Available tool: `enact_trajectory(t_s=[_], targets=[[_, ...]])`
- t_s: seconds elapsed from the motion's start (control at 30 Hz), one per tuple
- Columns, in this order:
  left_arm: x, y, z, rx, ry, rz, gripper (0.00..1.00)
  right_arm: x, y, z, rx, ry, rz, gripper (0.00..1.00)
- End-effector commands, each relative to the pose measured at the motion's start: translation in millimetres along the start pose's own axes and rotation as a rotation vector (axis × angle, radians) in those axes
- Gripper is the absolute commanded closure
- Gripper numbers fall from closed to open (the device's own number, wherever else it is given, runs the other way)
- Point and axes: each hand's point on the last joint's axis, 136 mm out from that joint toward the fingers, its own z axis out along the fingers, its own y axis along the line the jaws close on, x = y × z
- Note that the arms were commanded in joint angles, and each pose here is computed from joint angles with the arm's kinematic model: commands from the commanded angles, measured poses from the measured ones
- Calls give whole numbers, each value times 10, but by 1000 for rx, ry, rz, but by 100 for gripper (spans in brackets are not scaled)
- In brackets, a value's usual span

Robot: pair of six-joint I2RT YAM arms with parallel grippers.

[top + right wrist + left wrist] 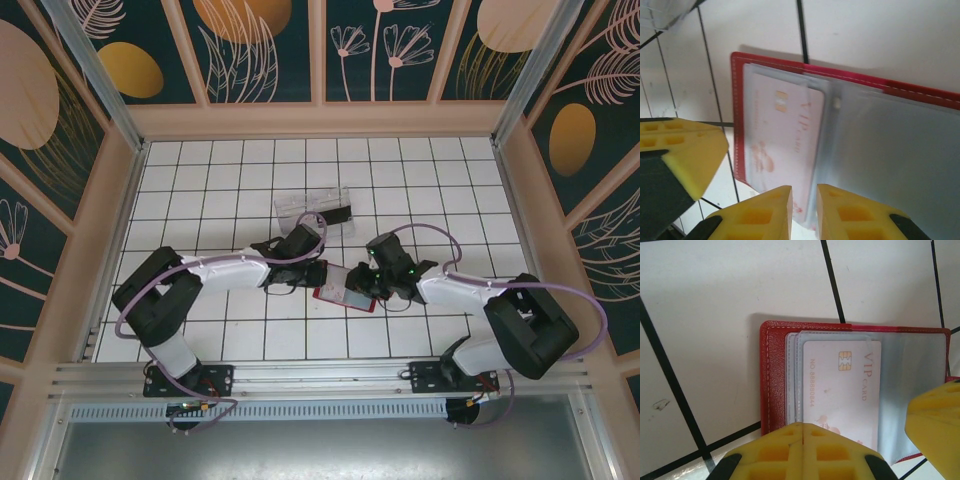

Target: Take the credit cards out of the card holder

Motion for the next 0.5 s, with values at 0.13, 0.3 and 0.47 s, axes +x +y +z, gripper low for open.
enact_trajectory(t_s=[0.13, 0.3, 0.47], targets=[[5, -14, 124, 1, 42, 29, 100, 15, -44, 42, -25, 7, 27, 79], [73, 78, 149, -30, 61, 31, 100, 14, -22, 69, -40, 22, 23, 79], [138, 147, 166, -49, 76, 29, 100, -6, 6, 102, -50, 28, 21, 79]])
